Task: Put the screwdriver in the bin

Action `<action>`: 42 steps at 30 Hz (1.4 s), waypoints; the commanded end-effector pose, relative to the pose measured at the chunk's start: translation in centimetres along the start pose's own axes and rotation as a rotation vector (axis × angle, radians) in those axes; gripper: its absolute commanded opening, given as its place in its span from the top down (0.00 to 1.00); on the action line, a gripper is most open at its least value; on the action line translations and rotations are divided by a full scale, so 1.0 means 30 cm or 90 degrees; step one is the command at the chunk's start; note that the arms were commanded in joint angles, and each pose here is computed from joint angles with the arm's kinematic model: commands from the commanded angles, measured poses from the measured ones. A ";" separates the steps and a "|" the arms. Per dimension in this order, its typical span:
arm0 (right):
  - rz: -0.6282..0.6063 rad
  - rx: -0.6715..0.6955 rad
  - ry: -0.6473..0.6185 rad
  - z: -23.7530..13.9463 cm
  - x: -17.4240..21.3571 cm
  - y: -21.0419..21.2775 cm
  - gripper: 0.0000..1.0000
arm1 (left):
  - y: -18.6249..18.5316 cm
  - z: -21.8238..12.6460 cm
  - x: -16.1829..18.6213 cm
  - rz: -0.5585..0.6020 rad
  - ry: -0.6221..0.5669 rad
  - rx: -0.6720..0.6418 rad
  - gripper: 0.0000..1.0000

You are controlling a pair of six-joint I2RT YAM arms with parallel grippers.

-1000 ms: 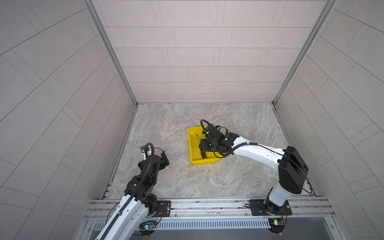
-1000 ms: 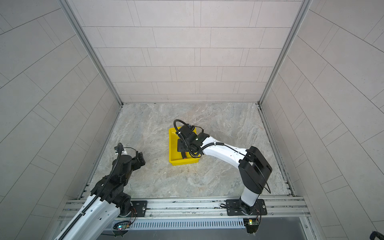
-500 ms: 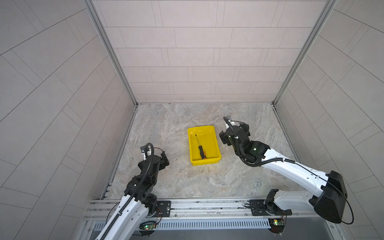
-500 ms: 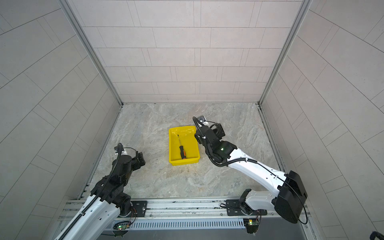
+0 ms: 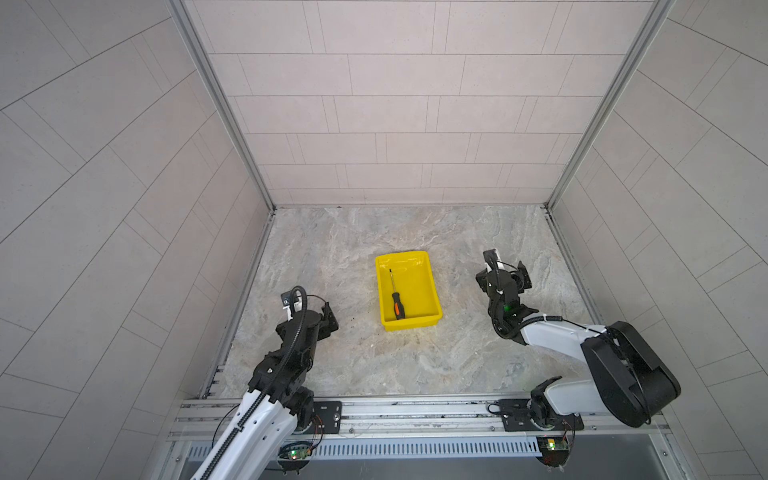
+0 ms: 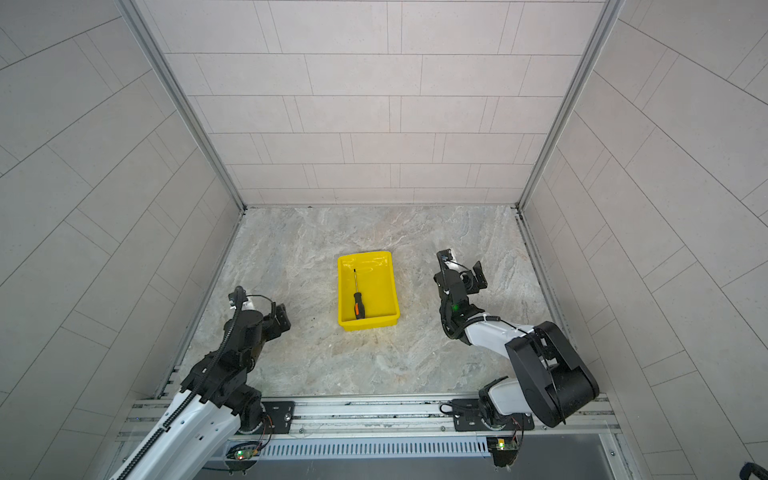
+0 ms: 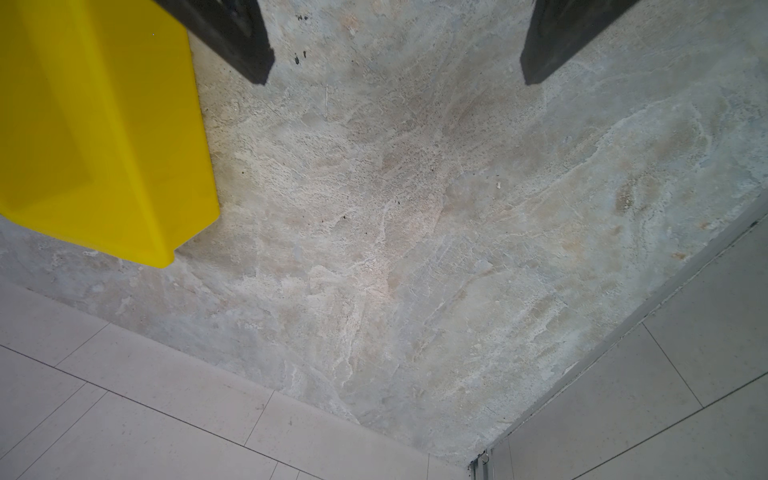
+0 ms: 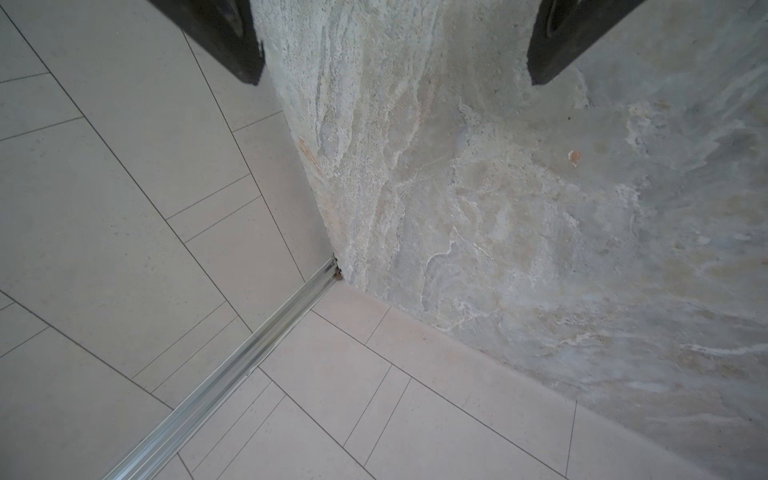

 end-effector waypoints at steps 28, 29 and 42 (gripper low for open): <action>0.237 0.018 -0.010 0.139 0.185 -0.099 0.00 | -0.012 0.010 0.004 0.007 0.005 0.012 0.00; 0.234 0.015 -0.008 0.138 0.180 -0.099 0.00 | -0.015 0.011 0.006 0.006 0.007 0.014 0.00; 0.228 0.014 -0.008 0.136 0.182 -0.094 0.01 | -0.039 0.065 0.020 0.016 0.035 0.004 0.00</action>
Point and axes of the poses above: each gripper's point midway between its finger pads, its own z axis out along the fingers, its own y axis along the line the jaws close on, x = y × z, the point moved 6 cm from there along -z, back along the fingers, and after that the axes turned 2 degrees about z, right-handed, at the moved point
